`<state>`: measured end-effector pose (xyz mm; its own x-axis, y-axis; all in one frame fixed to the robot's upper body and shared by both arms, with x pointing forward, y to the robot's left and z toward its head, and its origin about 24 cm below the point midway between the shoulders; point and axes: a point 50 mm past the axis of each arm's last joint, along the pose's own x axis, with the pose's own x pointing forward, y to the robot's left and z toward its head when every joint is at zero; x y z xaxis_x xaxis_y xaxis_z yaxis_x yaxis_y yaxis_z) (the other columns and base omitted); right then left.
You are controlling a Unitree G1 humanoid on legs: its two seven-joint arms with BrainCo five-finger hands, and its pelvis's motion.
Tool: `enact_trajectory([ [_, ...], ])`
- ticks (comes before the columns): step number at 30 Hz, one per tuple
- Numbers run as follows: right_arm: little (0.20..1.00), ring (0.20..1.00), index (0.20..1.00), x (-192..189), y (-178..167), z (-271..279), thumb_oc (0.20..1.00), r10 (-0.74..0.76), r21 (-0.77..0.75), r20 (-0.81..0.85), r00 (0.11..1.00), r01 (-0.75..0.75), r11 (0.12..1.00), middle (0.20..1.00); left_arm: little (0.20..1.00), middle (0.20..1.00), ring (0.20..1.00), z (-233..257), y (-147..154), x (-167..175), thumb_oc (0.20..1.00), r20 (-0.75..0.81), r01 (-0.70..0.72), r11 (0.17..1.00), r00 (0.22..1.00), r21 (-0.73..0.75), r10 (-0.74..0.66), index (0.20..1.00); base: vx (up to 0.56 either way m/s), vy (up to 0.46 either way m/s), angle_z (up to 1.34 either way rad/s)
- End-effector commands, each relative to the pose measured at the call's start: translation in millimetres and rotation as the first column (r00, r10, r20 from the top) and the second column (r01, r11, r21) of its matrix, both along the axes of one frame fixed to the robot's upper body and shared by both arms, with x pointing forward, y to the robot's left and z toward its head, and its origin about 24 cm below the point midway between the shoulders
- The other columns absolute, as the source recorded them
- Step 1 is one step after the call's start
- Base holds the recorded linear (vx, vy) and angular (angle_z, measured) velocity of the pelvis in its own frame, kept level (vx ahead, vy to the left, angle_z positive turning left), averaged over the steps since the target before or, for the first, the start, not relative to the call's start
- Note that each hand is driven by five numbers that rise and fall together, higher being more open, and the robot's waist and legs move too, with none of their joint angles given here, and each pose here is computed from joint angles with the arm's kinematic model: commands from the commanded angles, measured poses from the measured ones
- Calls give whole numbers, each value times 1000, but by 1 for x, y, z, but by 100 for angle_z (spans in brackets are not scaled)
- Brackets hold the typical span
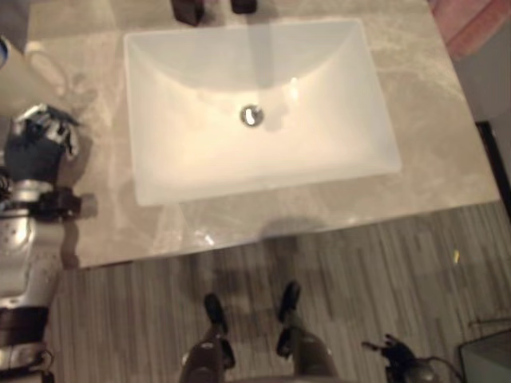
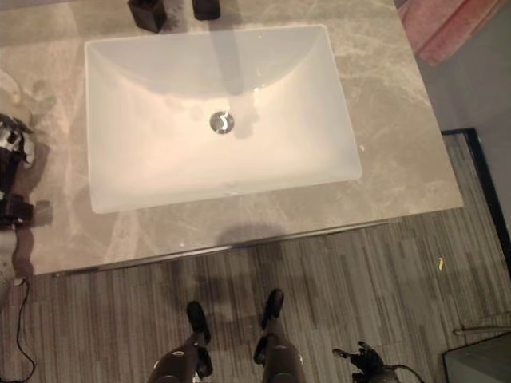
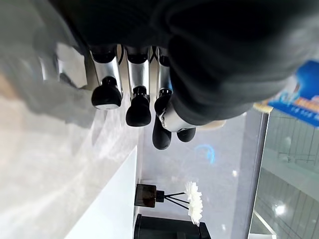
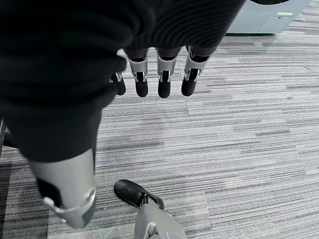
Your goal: Put brush and paste in cup on sink, flatten towel.
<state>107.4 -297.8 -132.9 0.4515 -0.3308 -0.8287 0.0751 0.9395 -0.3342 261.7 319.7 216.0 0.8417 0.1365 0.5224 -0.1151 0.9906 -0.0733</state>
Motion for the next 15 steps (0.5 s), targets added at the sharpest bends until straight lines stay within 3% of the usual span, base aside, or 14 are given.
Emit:
enact_trajectory([
  [1,1000,1000,1000,-3,-9,2,1000,-34,-24,-14,999,33,999,1000,200,200,200,-1,-3,-9,200,5,21,998,1000,53,-21,200,0,0,0],
  [9,1000,1000,1000,-9,-11,1,1000,-26,-29,-34,999,25,999,1000,200,200,200,-27,-1,-33,200,-83,55,997,995,46,-51,200,-1,10,-2],
  [15,1000,1000,1000,3,-16,10,1000,12,-69,36,999,-10,998,1000,200,200,200,-27,20,-44,200,-54,-56,998,997,14,57,200,-23,17,8],
])
